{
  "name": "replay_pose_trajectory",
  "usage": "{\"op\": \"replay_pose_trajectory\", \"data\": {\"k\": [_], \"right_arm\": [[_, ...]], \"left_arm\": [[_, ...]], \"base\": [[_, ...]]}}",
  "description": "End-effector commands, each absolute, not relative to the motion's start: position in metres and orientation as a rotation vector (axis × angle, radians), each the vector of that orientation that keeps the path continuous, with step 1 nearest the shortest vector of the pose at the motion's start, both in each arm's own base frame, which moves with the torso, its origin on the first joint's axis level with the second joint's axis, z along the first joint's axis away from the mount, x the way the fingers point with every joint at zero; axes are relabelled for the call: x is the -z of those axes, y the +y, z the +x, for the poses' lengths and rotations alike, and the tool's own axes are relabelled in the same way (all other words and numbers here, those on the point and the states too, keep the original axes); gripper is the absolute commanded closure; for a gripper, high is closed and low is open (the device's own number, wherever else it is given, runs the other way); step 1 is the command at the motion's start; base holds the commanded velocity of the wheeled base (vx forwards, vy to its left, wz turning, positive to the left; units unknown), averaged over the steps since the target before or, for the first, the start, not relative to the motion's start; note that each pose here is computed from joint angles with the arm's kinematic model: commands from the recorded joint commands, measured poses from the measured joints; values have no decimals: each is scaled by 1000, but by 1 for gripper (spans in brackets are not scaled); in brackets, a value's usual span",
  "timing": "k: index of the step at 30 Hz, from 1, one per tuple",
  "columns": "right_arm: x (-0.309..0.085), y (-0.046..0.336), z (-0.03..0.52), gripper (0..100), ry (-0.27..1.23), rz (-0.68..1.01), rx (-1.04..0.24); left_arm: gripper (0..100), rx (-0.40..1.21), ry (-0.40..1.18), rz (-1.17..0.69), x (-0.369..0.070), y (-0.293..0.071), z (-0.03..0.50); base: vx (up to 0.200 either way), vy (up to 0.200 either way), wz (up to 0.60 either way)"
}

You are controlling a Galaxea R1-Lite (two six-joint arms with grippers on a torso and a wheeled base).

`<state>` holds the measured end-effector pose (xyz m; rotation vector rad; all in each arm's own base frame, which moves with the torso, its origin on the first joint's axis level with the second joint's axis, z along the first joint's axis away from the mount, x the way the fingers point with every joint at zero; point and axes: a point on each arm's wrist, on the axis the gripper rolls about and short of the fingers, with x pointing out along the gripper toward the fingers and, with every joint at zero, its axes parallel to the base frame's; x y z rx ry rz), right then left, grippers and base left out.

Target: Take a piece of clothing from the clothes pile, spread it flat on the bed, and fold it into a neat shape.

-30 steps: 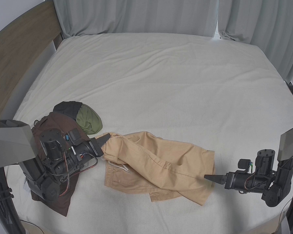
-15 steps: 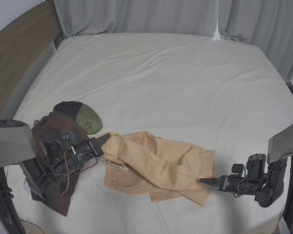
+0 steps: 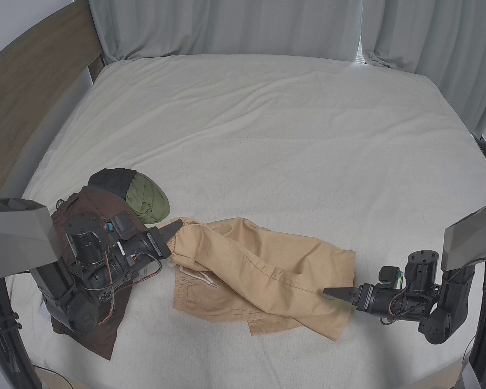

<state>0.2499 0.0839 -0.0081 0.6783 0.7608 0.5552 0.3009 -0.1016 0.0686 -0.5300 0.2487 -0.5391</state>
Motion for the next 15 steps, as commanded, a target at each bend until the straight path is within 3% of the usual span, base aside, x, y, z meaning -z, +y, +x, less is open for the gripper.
{"op": "replay_pose_trajectory", "data": {"k": [1,8,9,15], "right_arm": [[-15,89,243,0,702,674,-609],[-15,86,241,0,709,676,-598],[-9,86,242,100,725,678,-588],[6,82,250,100,753,681,-555]], "left_arm": [[100,544,239,-530,-71,-102,300],[100,543,241,-530,-70,-102,300],[100,542,239,-532,-71,-102,300],[100,541,242,-532,-70,-102,301]], "base": [[0,0,0],[0,0,0],[0,0,0],[0,0,0]]}}
